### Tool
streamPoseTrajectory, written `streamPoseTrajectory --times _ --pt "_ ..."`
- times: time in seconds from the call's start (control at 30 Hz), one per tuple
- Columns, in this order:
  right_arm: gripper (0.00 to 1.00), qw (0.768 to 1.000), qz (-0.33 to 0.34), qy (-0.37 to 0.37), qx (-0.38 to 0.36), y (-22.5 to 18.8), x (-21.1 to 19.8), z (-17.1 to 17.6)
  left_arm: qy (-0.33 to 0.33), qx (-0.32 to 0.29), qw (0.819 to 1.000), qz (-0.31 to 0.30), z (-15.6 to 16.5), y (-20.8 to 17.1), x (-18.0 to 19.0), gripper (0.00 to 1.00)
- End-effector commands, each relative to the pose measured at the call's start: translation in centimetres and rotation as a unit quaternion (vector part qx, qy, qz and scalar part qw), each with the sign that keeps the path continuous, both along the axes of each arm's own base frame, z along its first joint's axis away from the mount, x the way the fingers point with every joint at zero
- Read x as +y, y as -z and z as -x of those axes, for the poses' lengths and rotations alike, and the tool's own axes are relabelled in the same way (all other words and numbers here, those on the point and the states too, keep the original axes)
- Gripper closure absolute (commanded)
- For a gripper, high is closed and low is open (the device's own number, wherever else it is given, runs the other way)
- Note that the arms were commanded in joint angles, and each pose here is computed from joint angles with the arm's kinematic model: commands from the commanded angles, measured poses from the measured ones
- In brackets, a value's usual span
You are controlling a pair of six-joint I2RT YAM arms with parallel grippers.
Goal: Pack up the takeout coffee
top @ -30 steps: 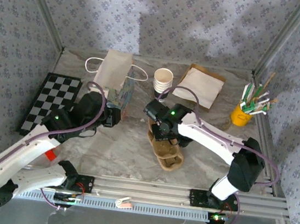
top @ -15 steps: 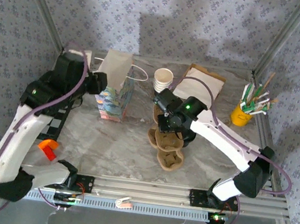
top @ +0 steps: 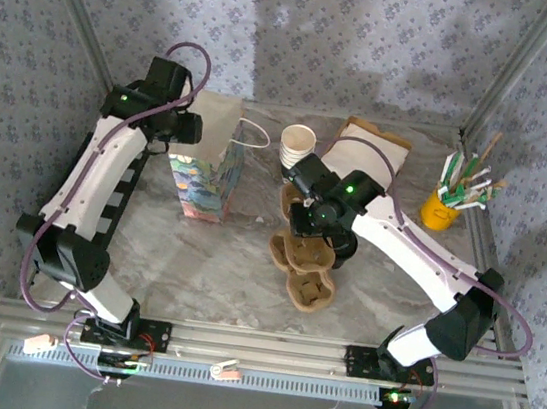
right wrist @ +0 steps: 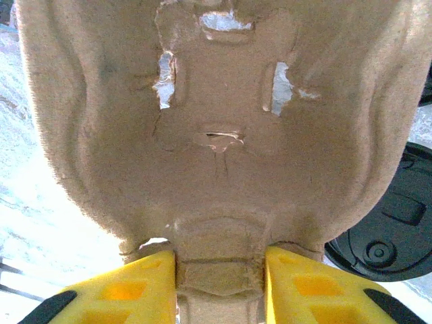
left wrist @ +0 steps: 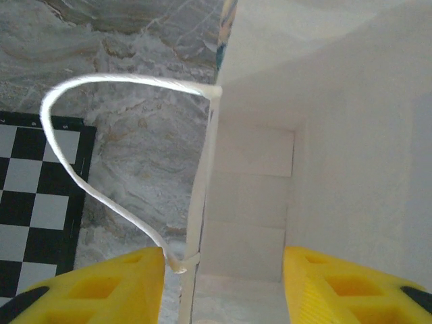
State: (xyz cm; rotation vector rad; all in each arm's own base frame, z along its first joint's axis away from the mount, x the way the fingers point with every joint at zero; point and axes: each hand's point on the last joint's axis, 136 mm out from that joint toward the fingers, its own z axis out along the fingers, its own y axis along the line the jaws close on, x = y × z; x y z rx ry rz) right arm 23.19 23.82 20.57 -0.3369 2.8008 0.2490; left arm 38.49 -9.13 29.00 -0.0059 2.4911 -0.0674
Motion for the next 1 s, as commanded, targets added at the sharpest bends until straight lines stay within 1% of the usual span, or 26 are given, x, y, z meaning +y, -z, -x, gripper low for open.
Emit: streamPoseTrajectory --times 0.0,0.13,0.27,0.33,0.37,0.4,0.43,0.53,0.73,0.83,0.97 --pt "0.65 1.0 -0.012 -0.006 -0.005 -1.4 -0.1 0.1 0.013 0.008 1.0 -0.008 0.7 -0.2 0.3 0.54" --pt "0.66 1.0 -0.012 -0.007 -0.007 -1.7 -0.1 0.1 0.017 0.029 0.999 -0.009 0.6 0.8 0.2 0.7" --pt "0.66 1.0 -0.016 0.0 -0.009 -2.1 -0.2 0.1 0.021 0.031 0.999 -0.001 0.7 0.5 0.0 0.78" --pt "0.66 1.0 -0.018 0.004 -0.01 -2.4 -0.3 0.1 0.007 0.038 0.999 -0.002 0.9 0.6 0.4 0.83" --pt "0.66 1.0 -0.018 0.005 -0.011 -2.5 -0.4 0.1 0.005 0.043 0.999 0.003 1.2 0.7 0.3 0.88" --pt "0.66 1.0 -0.019 0.007 -0.01 -2.6 -0.5 0.2 0.006 0.048 0.999 0.015 1.6 0.7 0.0 0.9" --pt "0.66 1.0 -0.018 0.007 -0.01 -2.7 -0.6 0.3 0.006 0.048 0.998 0.027 1.9 0.7 -0.2 0.91" --pt "0.66 1.0 -0.016 0.011 -0.01 -3.2 -0.9 0.5 -0.018 0.04 0.997 0.062 3.1 0.4 -0.3 0.99" --pt "0.66 0.999 -0.02 0.019 -0.017 -4.7 -2.0 1.1 -0.068 0.041 0.988 0.13 6.4 0.2 -0.6 1.0" --pt "0.66 0.999 -0.019 0.024 -0.021 -5.3 -2.7 1.5 -0.096 0.031 0.986 0.134 7.9 0.0 0.0 1.0" --pt "0.66 0.999 -0.024 0.027 -0.025 -6.1 -3.3 2.0 -0.092 0.033 0.983 0.153 10.1 0.0 -1.2 1.0"
